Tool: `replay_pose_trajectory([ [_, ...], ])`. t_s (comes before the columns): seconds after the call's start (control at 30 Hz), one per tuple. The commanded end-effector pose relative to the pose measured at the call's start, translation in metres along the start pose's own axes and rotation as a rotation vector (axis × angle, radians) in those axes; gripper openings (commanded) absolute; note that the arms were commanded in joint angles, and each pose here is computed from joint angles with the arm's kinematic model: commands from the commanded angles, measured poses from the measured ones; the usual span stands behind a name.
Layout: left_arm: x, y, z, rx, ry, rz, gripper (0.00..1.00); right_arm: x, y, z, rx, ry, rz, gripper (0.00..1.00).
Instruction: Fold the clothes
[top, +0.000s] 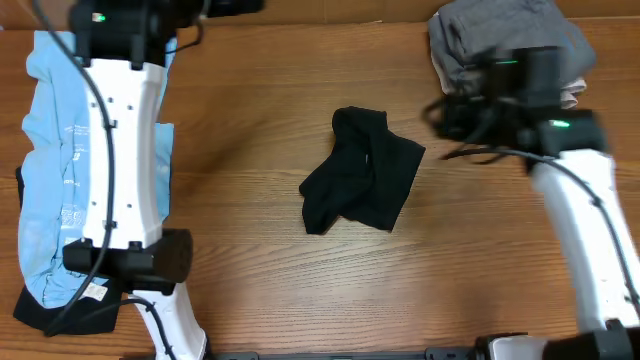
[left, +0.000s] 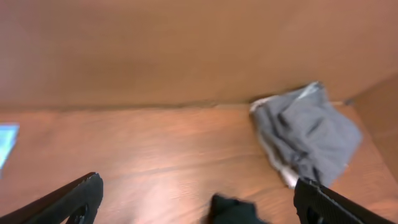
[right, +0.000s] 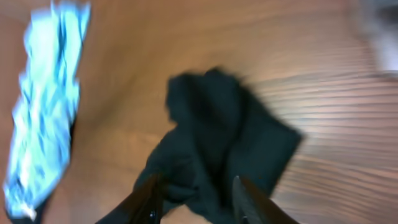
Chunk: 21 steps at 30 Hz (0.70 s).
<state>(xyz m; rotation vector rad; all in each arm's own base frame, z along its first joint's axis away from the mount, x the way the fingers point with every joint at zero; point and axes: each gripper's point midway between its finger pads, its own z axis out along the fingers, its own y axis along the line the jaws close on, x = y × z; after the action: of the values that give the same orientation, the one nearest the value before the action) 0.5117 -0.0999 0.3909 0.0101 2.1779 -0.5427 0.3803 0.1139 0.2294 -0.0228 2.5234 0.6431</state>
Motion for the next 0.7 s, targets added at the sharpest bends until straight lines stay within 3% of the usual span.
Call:
replay_pose_trajectory([
  [0.0, 0.002, 0.020, -0.009, -0.030, 0.019, 0.015, 1.00, 0.026, 0.025, 0.039, 0.059, 0.099, -0.123, 0.41],
  [0.33, 0.010, 0.045, -0.010, -0.132, 0.051, 0.020, 1.00, 0.111, 0.064, 0.120, 0.069, 0.387, -0.192, 0.41],
  [0.67, 0.022, 0.053, 0.003, -0.141, 0.100, 0.008, 1.00, 0.129, -0.006, 0.114, 0.388, 0.436, -0.052, 0.41],
])
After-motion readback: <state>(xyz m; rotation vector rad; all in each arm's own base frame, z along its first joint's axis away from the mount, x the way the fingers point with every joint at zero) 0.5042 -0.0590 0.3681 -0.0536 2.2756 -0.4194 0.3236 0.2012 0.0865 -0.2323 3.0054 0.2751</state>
